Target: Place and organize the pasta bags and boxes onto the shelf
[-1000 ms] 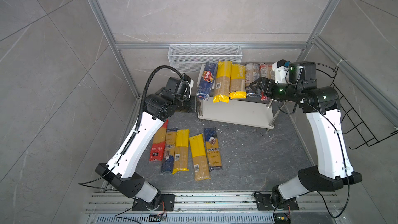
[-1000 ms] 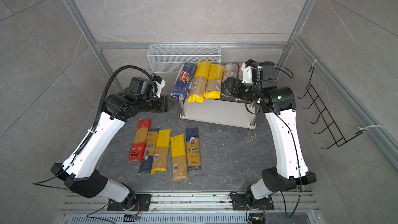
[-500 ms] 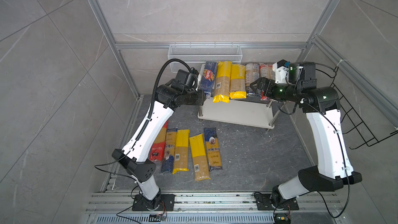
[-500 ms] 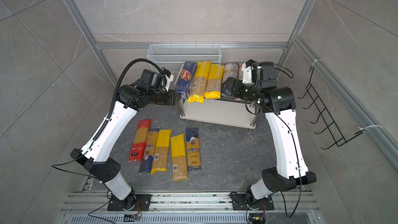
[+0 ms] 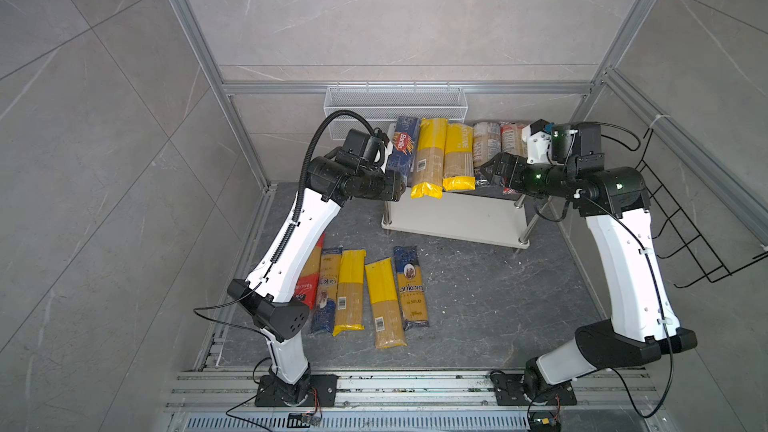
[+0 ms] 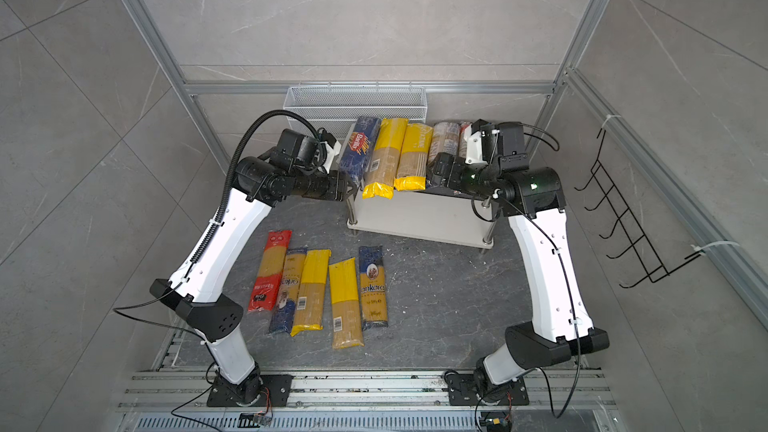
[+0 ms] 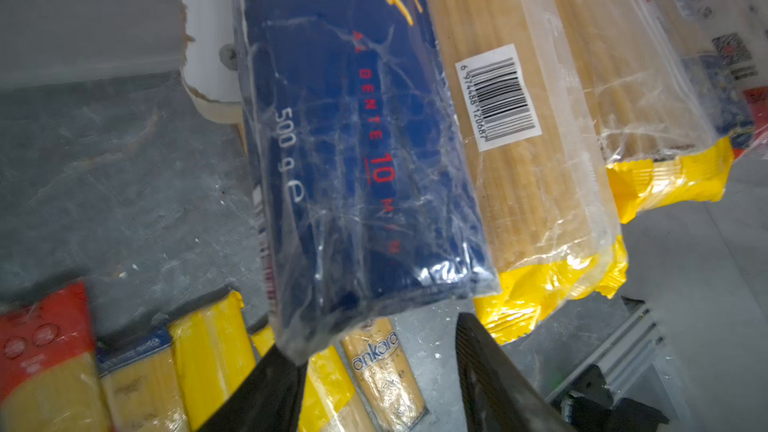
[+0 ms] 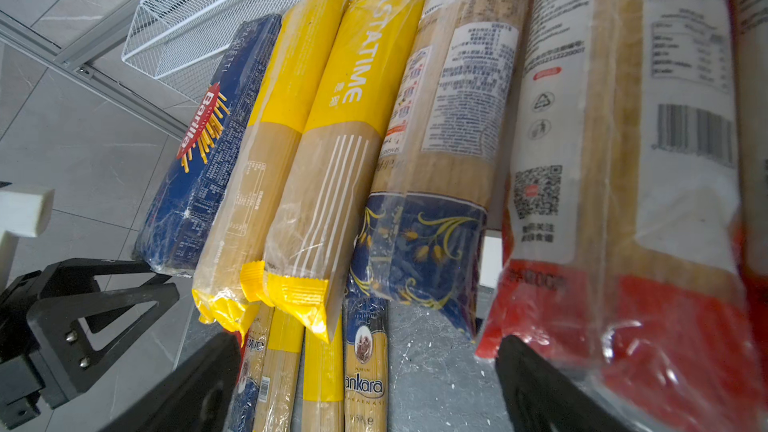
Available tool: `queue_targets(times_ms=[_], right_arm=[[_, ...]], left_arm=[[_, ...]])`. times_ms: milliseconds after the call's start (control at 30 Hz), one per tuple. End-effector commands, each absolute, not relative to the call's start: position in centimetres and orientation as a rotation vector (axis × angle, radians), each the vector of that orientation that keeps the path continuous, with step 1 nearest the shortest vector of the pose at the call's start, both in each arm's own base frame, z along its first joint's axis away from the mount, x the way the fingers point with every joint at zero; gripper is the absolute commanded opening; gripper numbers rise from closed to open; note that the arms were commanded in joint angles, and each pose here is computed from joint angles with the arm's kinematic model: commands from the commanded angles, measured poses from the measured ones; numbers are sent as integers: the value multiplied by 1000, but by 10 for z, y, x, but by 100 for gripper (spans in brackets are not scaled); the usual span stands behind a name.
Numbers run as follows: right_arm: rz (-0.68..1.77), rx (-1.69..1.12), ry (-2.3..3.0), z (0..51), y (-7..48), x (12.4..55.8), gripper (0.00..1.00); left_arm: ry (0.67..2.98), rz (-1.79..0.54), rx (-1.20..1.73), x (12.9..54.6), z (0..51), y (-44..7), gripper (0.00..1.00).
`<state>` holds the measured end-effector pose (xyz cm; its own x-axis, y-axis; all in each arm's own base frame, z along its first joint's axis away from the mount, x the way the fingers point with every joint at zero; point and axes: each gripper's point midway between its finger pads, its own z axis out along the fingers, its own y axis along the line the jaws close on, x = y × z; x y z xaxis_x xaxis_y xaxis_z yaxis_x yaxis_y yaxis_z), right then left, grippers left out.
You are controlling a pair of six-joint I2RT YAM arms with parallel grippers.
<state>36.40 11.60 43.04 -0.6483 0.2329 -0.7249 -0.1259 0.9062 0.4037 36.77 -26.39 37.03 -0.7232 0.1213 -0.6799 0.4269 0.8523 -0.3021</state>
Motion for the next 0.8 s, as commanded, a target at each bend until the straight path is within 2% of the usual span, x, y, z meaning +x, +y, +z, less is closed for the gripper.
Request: queue_targets(times_ms=[0,100,167,467,767], right_arm=[[514,50,2230,426,116,362,100],[506,42,2231,425,115,360,100],[503,41,2234,424,115,359,100],[469,17,2246,423,127,342,100],[370,-45,2292,398,169,293,100]], left_arm=[[2286,-572,389,370,386,-255,81],[2266,-574,380,355,394,-245,91],[2254,-577,372,345,400,-238,94],[2232,-640,400,308,407,-225,95],[2199,-480,383,291,379,-189,99]])
